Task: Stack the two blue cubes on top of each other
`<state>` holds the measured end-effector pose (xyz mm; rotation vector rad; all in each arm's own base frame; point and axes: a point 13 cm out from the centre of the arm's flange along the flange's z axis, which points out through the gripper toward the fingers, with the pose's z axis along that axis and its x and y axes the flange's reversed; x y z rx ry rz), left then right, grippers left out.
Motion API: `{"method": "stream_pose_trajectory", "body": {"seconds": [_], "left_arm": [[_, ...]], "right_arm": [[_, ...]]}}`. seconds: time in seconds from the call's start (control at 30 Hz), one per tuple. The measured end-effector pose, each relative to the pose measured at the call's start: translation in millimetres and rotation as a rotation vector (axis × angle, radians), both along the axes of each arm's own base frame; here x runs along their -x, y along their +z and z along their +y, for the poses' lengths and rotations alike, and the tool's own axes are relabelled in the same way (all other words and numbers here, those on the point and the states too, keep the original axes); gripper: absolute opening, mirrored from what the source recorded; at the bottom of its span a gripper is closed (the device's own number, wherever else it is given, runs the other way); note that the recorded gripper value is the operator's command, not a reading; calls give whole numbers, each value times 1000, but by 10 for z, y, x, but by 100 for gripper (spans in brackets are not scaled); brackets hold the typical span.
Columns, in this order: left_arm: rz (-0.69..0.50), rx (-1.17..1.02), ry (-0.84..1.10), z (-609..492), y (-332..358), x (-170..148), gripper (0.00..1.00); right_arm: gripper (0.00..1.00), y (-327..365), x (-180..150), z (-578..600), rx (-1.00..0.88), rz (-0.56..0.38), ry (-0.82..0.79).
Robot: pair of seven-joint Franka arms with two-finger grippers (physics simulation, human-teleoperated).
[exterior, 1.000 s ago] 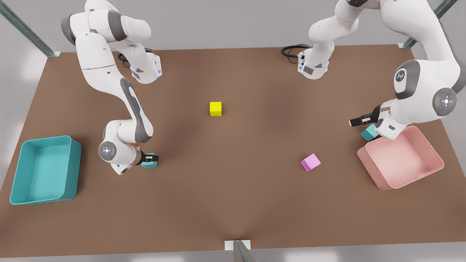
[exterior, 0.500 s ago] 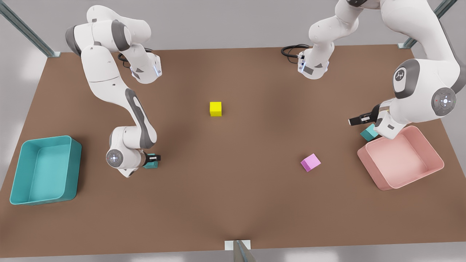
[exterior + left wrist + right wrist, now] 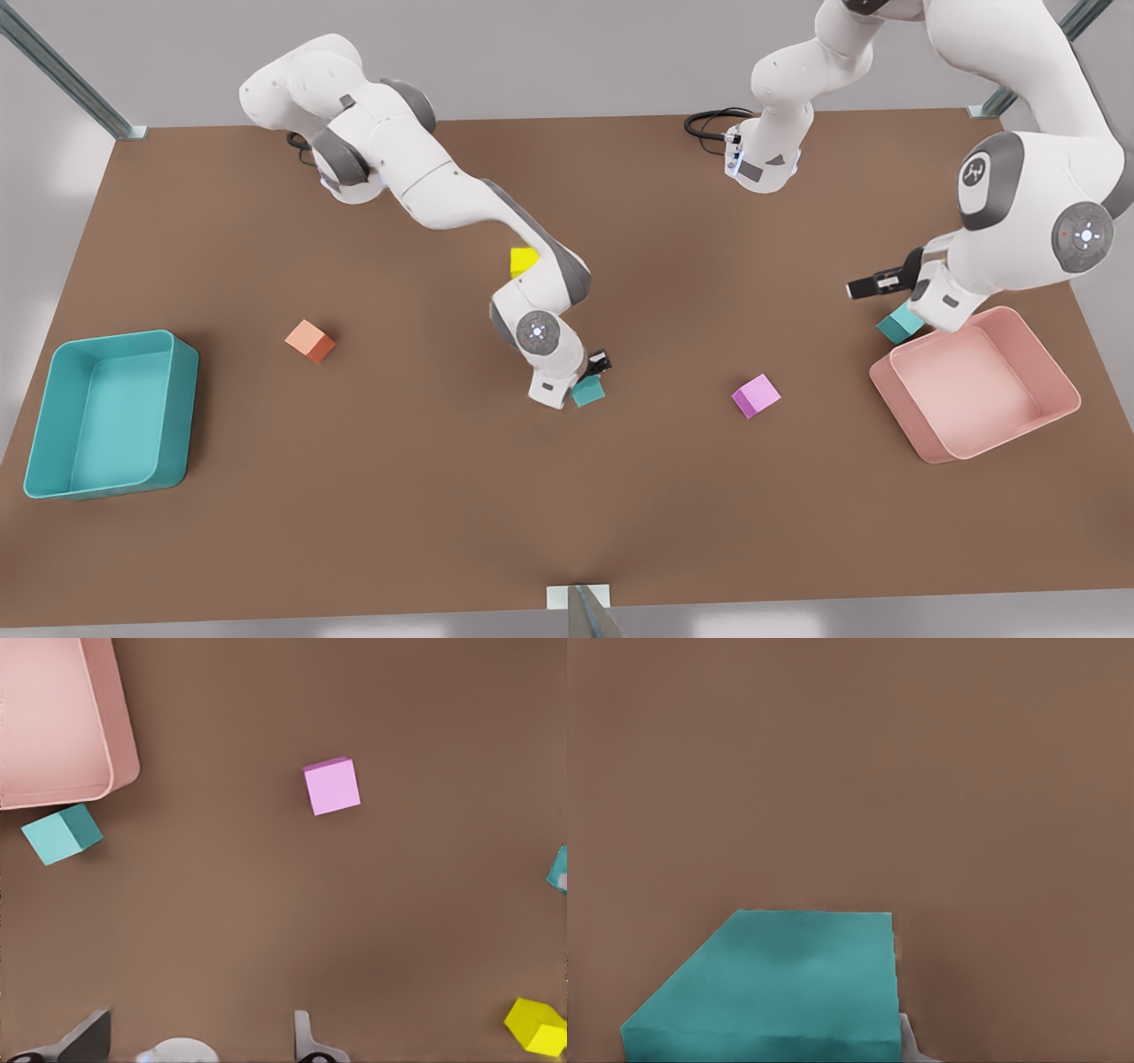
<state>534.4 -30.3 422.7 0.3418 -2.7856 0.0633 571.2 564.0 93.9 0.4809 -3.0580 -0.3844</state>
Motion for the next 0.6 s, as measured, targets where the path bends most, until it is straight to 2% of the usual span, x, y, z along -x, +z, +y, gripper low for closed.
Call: {"method": "stream_pose_trajectory", "body": {"seconds": [0.1, 0.13, 0.17, 0.37, 0.47, 0.53, 0.6], "left_arm": [[30, -13, 72, 354, -22, 56, 100], [45, -37, 109, 518, -109, 74, 100], [69, -59, 155, 724, -259, 129, 100], [126, -95, 468, 2155, -1090, 702, 100], [80, -107, 495, 2260, -1352, 693, 100], [58, -111, 488, 2228, -1538, 677, 100], [36, -115, 489, 2230, -1685, 665, 100]], "right_arm": [[31, -264, 169, 216, 5, 22, -112], [91, -302, 178, 242, 5, 26, -152], [100, -322, 168, 244, 10, 27, -193], [100, -197, 76, 300, -6, 45, -411], [100, 255, -56, 337, -53, 50, -510], [100, 704, -351, 122, -92, 58, -604], [100, 1330, -982, -683, -126, 91, -746]]}}
